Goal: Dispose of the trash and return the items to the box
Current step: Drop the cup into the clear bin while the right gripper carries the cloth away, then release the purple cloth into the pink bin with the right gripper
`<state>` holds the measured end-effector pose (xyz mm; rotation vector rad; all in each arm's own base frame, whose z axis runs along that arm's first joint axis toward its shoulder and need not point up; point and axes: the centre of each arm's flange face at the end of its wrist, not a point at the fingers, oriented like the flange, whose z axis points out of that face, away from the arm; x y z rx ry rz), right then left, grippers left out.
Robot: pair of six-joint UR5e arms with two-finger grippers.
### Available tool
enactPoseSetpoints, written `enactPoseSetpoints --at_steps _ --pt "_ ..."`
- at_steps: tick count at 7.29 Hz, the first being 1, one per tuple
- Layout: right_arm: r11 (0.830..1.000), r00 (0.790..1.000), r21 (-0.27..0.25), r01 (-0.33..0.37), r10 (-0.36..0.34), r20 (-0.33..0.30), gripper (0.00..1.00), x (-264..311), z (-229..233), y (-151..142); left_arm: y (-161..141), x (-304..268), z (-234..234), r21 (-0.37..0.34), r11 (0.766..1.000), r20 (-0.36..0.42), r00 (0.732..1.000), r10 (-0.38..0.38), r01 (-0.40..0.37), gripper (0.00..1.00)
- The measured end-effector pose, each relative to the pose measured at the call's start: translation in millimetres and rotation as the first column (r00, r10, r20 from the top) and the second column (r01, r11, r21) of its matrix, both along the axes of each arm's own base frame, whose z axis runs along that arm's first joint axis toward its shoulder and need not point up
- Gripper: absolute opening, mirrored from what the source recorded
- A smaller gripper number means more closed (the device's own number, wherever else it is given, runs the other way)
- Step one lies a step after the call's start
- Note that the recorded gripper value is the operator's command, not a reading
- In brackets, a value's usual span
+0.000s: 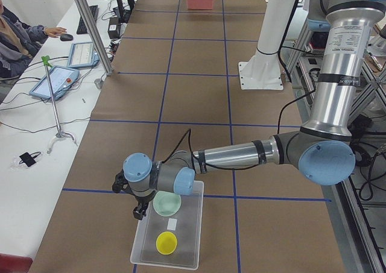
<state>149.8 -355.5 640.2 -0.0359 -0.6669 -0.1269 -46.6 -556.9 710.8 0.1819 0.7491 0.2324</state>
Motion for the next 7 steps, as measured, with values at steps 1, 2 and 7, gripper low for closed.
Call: enactPoseSetpoints --at_steps 1,2,7 --pt "1.000 1.000 0.001 0.023 -0.022 -0.021 0.00 8 20 3 -6 0 -12 -0.010 1.000 -0.002 1.000 -0.009 0.009 0.96" --pt "1.000 0.999 0.006 0.030 -0.030 -0.033 0.00 13 44 4 -11 1 -19 -0.012 1.000 -0.003 1.000 -0.012 0.012 0.96" --pt "0.999 0.999 0.038 -0.005 0.007 -0.046 1.00 38 138 -21 -18 1 -31 -0.008 1.000 -0.005 1.000 -0.020 0.020 0.96"
